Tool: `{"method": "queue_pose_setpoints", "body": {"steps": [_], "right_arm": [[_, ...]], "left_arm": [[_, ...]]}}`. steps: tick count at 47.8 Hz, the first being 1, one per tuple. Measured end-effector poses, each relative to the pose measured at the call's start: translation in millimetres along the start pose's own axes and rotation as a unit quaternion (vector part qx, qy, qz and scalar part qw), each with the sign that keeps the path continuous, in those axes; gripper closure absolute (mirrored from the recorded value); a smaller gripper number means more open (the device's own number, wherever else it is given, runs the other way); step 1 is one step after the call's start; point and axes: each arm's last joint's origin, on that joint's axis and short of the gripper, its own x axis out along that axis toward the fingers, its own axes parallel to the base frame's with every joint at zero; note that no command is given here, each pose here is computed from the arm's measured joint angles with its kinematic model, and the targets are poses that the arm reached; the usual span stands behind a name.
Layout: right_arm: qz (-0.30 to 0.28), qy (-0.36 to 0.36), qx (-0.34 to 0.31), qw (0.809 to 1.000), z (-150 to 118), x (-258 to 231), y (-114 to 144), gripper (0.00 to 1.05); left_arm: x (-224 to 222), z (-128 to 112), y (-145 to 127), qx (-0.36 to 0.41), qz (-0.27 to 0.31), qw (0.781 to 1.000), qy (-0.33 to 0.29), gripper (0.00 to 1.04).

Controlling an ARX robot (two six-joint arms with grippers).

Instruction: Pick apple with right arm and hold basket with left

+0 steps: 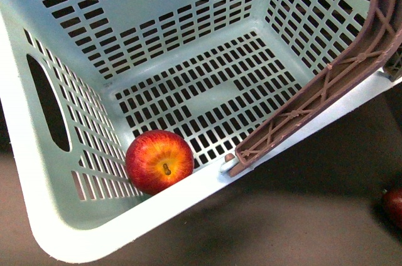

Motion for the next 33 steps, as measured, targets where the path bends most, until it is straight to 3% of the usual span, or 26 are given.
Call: {"method": "queue_pose_setpoints", "body": {"steps": [33], "right_arm": [[0.001,0.004,0.000,1.000,-3,-23,0,1.03]], "left_arm": [[0,0,0,0.000,0.000,1.000,0.000,0.88]]}}
